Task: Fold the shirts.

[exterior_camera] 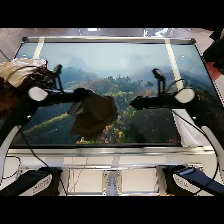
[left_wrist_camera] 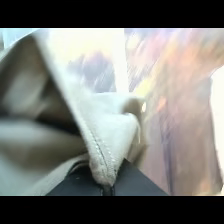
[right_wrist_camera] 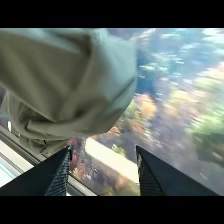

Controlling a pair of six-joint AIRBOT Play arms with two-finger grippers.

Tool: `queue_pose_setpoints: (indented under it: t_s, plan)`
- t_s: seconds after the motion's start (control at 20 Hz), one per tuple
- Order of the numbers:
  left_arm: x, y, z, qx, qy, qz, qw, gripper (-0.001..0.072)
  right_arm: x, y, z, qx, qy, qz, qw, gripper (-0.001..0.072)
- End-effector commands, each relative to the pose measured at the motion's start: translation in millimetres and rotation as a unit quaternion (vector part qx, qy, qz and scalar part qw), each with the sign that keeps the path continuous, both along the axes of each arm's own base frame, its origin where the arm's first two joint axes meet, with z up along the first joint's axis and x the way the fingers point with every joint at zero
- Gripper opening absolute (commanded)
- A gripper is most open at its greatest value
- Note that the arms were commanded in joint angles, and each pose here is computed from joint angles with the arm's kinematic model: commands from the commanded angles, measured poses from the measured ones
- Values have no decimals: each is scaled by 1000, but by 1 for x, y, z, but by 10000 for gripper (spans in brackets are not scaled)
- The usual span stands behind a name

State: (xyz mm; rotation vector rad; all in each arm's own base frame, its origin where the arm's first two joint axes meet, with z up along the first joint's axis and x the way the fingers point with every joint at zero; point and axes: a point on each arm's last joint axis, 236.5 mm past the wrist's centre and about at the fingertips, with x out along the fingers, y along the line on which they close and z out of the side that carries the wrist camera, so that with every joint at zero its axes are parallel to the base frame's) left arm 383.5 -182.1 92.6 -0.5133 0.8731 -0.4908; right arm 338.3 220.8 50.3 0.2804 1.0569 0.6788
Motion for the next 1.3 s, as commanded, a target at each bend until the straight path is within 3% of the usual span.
queue_pose_setpoints:
  t_s: [0.0, 0.15, 0.5, 0.6, 0.9, 1.25]
  plan:
    - [-8, 46, 73, 17, -107, 43, 993, 13, -22, 69, -55, -22, 24, 67, 997, 445]
    - [-15, 83, 96, 56, -148, 78, 984, 13, -45, 114, -88, -25, 39, 97, 994, 445]
    - [-21, 98, 88, 86, -136, 81, 984, 13, -49, 163, -107, 38, 73, 40, 996, 447]
    - [-21, 100, 87, 92, -137, 81, 983, 13, -50, 169, -112, 47, 94, 34, 994, 493]
    - [-21, 99, 87, 92, -136, 80, 983, 13, -39, 188, -118, 47, 103, 54, 992, 508]
    - [-21, 99, 87, 92, -136, 80, 983, 13, -48, 180, -141, 8, 118, 76, 990, 506]
